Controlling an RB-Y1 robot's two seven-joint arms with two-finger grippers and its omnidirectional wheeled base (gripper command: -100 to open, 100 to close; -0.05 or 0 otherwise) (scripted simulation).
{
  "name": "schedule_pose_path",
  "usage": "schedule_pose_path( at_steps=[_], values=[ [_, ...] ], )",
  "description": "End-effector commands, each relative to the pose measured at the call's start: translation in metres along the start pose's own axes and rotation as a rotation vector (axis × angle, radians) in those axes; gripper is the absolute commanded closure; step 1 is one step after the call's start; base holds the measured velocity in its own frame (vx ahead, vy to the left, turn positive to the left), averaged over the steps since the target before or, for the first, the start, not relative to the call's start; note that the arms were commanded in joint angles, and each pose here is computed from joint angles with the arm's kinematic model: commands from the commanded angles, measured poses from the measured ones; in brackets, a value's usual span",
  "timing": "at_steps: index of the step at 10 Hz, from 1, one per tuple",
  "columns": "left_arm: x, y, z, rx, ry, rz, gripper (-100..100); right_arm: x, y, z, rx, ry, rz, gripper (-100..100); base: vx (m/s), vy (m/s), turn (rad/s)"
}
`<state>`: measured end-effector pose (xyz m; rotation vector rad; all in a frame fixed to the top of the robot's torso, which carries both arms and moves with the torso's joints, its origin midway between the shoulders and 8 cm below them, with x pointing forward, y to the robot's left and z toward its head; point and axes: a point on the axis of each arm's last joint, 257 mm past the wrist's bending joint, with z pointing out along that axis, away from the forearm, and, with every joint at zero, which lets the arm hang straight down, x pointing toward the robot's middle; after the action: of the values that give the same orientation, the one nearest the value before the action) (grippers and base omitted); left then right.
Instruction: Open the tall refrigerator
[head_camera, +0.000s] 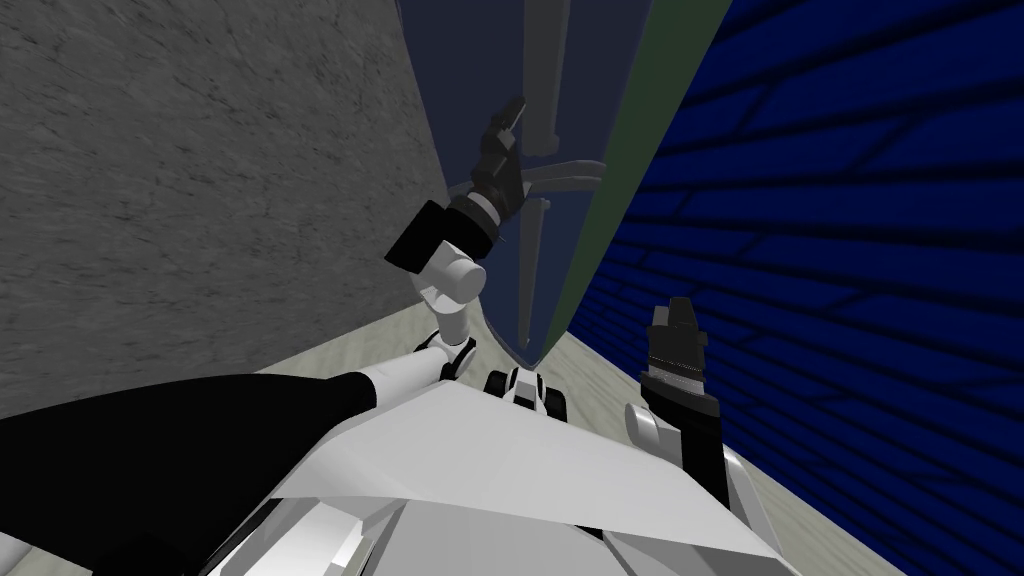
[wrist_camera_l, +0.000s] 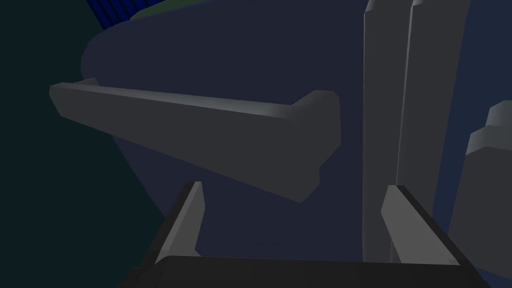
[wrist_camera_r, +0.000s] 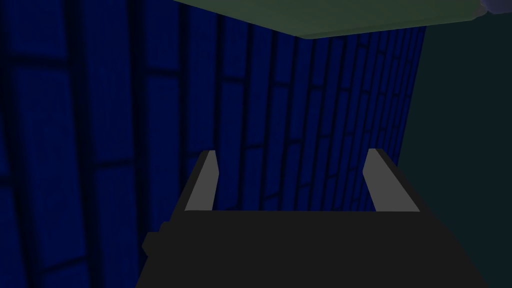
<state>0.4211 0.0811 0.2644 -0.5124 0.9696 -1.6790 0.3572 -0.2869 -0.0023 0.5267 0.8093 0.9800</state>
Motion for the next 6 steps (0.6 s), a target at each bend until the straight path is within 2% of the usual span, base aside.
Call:
schedule_pose_path(
  at_steps=[1, 2, 3, 6],
  values=[
    [0.007, -0.006, 0.007, -0.009, 0.014, -0.042, -100, 0.0, 0.0, 0.0, 0.0, 0.0, 0.0, 0, -0.001, 0.053, -0.019],
    [0.01, -0.012, 0.008, -0.003, 0.023, -0.054, -100, 0.0, 0.0, 0.0, 0.0, 0.0, 0.0, 0, 0.001, 0.044, -0.019],
    [0.009, -0.01, 0.008, -0.004, 0.018, -0.045, -100, 0.0, 0.0, 0.0, 0.0, 0.0, 0.0, 0, 0.004, 0.019, -0.005],
    [0.009, -0.024, 0.014, -0.004, 0.02, -0.05, -100, 0.0, 0.0, 0.0, 0.0, 0.0, 0.0, 0, 0.05, -0.016, 0.009]
  ],
)
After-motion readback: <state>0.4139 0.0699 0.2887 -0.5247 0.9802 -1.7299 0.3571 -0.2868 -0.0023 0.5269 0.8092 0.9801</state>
